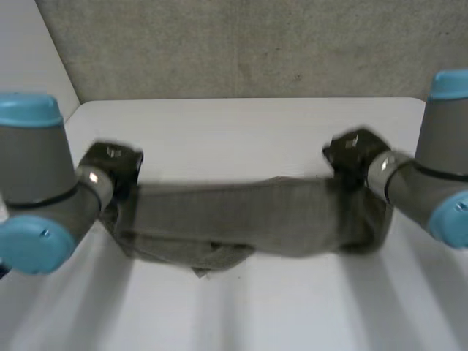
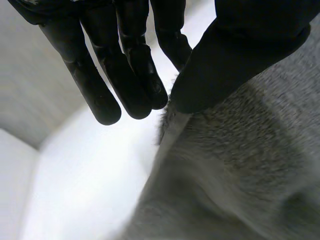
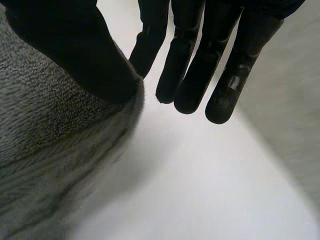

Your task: Fold the towel.

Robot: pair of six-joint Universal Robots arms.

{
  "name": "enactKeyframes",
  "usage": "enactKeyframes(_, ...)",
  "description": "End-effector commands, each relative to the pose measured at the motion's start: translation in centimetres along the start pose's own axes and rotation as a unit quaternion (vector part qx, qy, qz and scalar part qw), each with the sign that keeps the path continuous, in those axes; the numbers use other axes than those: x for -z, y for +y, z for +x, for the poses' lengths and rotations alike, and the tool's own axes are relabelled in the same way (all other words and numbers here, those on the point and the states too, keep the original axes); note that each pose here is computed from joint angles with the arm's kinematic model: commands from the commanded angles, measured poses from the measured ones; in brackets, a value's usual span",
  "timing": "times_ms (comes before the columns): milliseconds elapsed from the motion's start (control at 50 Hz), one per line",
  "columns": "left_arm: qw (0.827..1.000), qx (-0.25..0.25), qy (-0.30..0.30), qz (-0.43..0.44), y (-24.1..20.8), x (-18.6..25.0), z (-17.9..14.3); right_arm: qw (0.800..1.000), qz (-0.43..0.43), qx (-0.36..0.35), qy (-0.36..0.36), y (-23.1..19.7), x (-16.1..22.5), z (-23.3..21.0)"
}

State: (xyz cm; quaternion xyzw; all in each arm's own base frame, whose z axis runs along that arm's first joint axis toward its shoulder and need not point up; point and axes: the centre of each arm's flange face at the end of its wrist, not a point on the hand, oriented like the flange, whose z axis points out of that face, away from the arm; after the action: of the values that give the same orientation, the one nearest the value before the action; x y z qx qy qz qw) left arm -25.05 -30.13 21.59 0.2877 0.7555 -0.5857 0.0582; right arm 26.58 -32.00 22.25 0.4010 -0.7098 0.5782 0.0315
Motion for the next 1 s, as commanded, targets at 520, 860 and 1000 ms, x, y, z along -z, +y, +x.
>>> enactKeyframes(520,0.984,0.04,-0.049,0.164,-0.6,2.8,-0.7,0.997,0.071,-0.006,0.0,-0.2,4.9,0.3)
enactKeyframes(860,0.999,0.03,-0.005,0.038,6.0,2.3,2.6,0.99,-0.065,-0.119,-0.04,10.3,2.8,-2.2)
enactKeyframes(1000,0.999,0.031,-0.01,0.042,5.7,2.6,2.3,0.973,-0.088,-0.212,-0.011,11.9,3.2,-0.8)
